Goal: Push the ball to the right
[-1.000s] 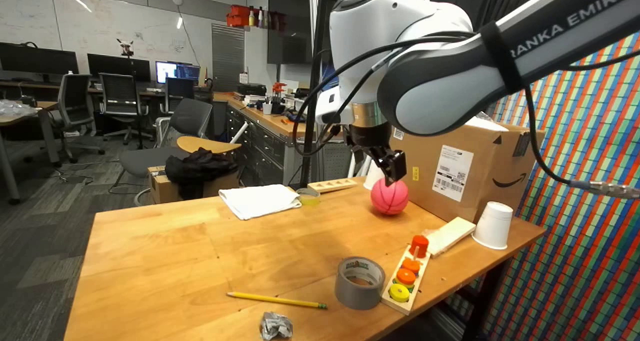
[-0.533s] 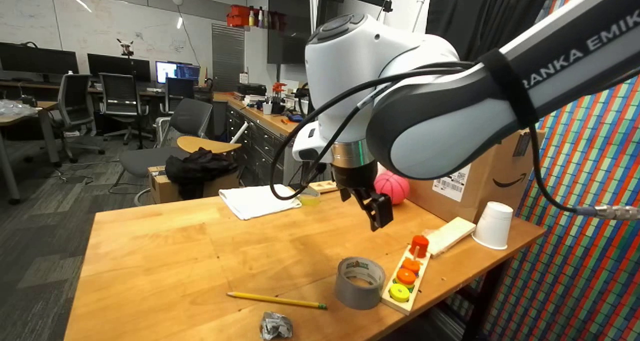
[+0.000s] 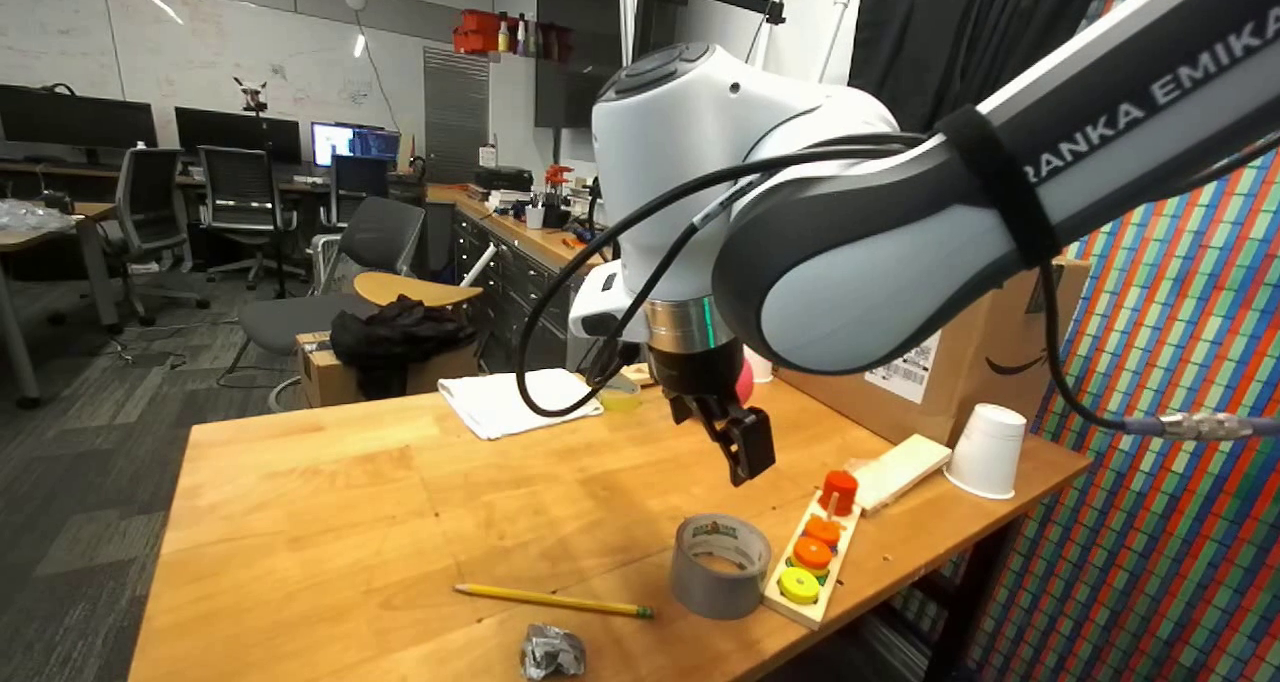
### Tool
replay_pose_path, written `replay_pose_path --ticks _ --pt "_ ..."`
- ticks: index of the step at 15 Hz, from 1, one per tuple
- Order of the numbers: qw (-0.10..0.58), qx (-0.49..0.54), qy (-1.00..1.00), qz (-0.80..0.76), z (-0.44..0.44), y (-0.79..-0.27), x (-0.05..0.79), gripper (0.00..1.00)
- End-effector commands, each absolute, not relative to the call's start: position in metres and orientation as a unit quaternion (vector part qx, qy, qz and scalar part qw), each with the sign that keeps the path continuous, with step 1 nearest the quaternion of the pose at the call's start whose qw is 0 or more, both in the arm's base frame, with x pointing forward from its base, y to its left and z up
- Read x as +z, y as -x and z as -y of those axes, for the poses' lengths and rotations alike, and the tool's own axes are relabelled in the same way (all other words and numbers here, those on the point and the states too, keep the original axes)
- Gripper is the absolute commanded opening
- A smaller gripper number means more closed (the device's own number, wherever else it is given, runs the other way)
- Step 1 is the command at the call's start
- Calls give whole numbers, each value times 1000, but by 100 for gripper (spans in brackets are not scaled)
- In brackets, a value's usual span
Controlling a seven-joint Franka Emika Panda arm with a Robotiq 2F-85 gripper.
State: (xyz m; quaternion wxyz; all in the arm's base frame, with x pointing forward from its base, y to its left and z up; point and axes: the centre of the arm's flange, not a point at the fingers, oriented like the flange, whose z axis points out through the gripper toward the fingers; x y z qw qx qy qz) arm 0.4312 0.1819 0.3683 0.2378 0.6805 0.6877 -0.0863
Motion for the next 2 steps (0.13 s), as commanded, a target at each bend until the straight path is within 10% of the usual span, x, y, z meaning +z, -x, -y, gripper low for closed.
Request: replay_pose_path --ticks 1,2 --pt "238 -86 -681 -688 -182 -431 368 100" --pt "238 -86 -681 -687 -182 -431 368 100"
